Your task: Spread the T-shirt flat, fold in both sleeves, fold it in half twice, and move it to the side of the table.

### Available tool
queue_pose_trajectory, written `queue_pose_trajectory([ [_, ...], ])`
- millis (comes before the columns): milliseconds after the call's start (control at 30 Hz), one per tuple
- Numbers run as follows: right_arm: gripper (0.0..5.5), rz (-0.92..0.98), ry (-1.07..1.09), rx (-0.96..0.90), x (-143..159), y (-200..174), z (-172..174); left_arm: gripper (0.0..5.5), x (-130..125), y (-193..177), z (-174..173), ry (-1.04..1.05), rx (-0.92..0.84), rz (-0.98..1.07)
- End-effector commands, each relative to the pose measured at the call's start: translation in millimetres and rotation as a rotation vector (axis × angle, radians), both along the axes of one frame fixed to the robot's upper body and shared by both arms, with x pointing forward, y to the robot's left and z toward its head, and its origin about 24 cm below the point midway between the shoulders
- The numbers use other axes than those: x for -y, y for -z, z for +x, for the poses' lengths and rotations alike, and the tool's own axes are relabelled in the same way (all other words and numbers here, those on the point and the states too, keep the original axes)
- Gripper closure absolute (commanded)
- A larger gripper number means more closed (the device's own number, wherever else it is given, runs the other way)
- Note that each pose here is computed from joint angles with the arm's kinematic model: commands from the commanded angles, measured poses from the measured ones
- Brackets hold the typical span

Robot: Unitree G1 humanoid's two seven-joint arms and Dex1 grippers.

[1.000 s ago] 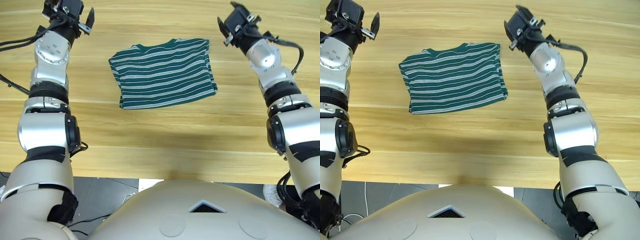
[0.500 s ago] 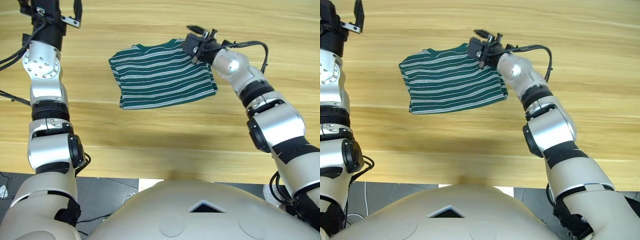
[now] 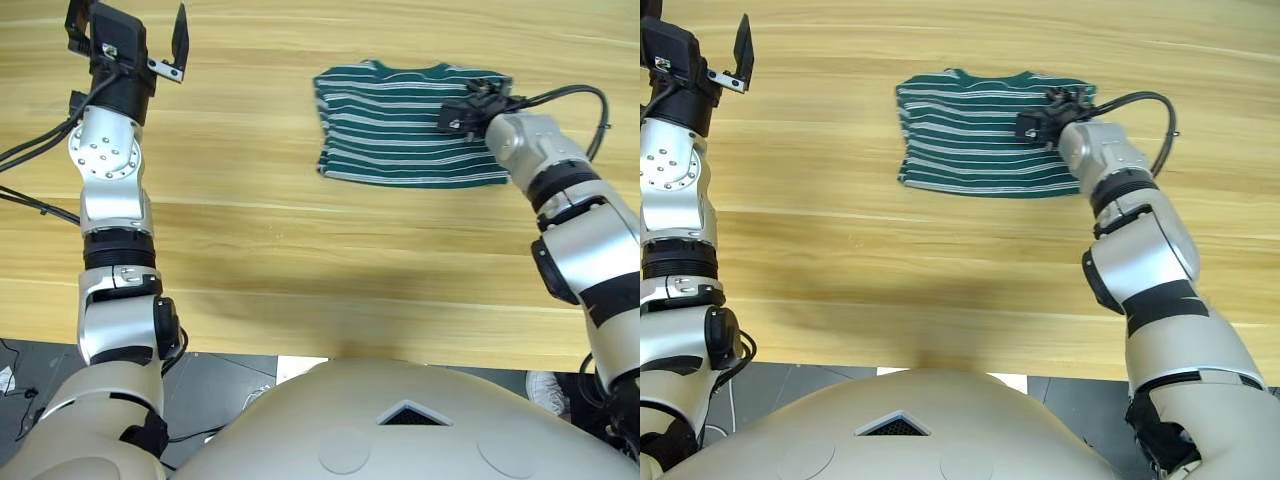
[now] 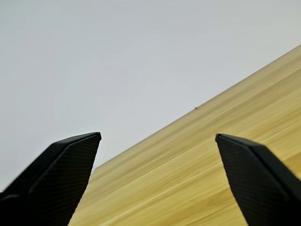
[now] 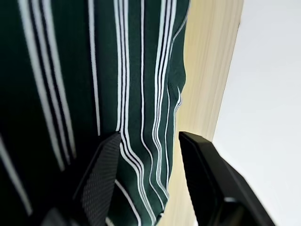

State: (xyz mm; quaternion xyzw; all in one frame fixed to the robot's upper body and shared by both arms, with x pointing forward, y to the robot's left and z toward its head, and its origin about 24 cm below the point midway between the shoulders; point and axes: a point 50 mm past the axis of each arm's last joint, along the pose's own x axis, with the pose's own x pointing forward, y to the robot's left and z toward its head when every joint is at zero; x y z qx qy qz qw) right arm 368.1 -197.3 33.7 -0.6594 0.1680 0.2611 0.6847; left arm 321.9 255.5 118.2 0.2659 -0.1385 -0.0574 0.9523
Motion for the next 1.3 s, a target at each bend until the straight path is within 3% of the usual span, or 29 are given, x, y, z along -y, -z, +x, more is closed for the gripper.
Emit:
queue_pose_trajectory([
  [33,3.2,0.08,-0.25,-0.34,-3,21,-33,0.97,10,-2,-9,0.025,0.015,0.02],
  [167,3.2,0.306,-0.713,-0.536,-40,-11,-101,0.97,31,-18,-30,0.089,0.094,0.015],
  [333,3.2,0.476,-1.006,-0.643,-78,-52,-173,0.97,61,-46,-60,0.201,0.199,0.014],
  [500,3.2,0.628,-1.025,-0.619,-90,-65,-190,0.97,70,-51,-68,0.218,0.206,0.0],
  [667,3.2,0.77,-0.908,-0.607,-98,-47,-196,0.97,81,-40,-68,0.222,0.147,-0.036],
  [800,3.2,0.825,-0.838,-0.562,-97,-45,-186,0.97,81,-36,-68,0.204,0.127,-0.046],
  [967,3.2,0.968,-0.681,-0.194,-88,-85,-109,0.97,61,-42,-66,0.128,0.152,-0.053],
  [1133,3.2,0.706,-0.636,-0.037,-111,-58,-56,0.97,66,-40,-63,0.147,0.151,-0.053],
  [1300,3.2,0.365,-0.578,-0.036,-146,-15,-25,0.97,68,-39,-62,0.147,0.157,-0.047],
])
